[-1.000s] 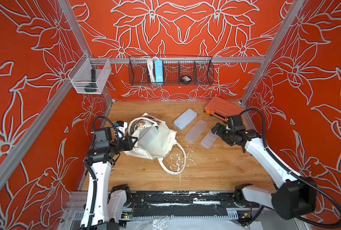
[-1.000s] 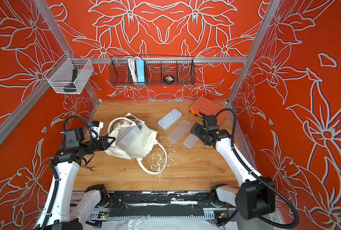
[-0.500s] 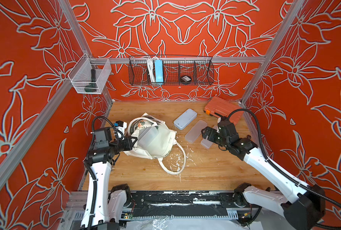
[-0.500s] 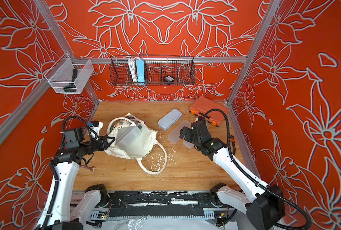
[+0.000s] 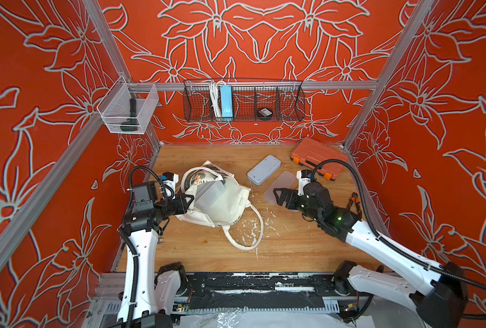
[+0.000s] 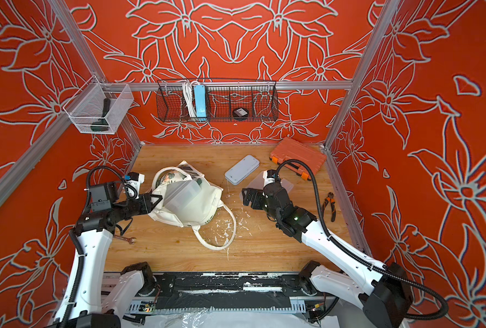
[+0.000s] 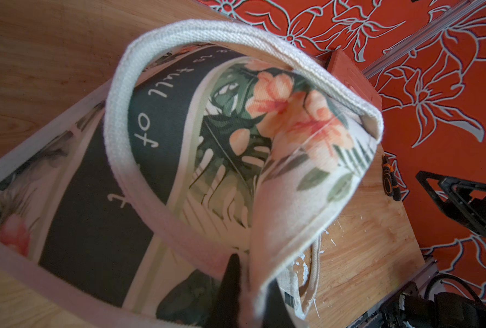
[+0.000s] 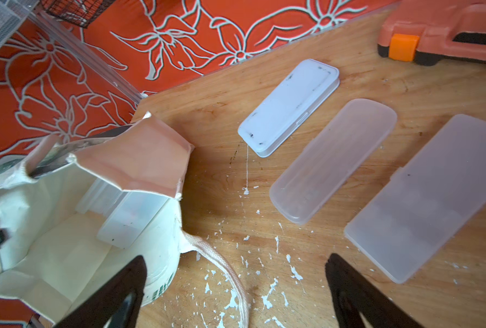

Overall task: Take out the pencil case from the canvas bag
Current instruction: Pick up the pencil case from the canvas bag.

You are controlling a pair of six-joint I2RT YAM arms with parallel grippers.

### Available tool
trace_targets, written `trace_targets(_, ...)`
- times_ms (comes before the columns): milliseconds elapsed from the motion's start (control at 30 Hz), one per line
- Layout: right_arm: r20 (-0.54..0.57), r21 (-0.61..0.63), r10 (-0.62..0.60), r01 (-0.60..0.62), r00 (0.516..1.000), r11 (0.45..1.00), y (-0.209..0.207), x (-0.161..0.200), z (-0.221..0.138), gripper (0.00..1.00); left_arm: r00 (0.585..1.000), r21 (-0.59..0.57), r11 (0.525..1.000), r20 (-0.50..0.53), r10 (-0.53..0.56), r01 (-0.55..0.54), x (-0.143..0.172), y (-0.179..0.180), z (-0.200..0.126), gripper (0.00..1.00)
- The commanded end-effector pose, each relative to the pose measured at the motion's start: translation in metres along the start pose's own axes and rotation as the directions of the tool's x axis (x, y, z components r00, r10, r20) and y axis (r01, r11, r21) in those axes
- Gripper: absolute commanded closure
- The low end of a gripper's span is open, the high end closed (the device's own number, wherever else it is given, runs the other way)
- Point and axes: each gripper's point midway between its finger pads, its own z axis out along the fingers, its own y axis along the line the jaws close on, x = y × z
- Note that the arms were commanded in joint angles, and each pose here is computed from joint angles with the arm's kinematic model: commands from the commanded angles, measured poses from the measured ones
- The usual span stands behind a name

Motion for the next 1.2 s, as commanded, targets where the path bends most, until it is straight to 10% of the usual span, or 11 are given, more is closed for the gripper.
trace_targets(0,0.05,-0.036,-0.045,0.047,0.998,0.998,0.013,-0.004,0.001,0.02,1.0,-0.007,1.0,-0.007,-0.001,0.001,0.003,0.003,-0.001,1.0)
trace_targets(1167,-0.111,-0.253,-0.214,0.181,0.97,0.951,0.17,0.11,0.044,0.02,0.999,0.035,0.998,0.025,0.044,-0.045,0.0,-0.009,-0.007,1.0)
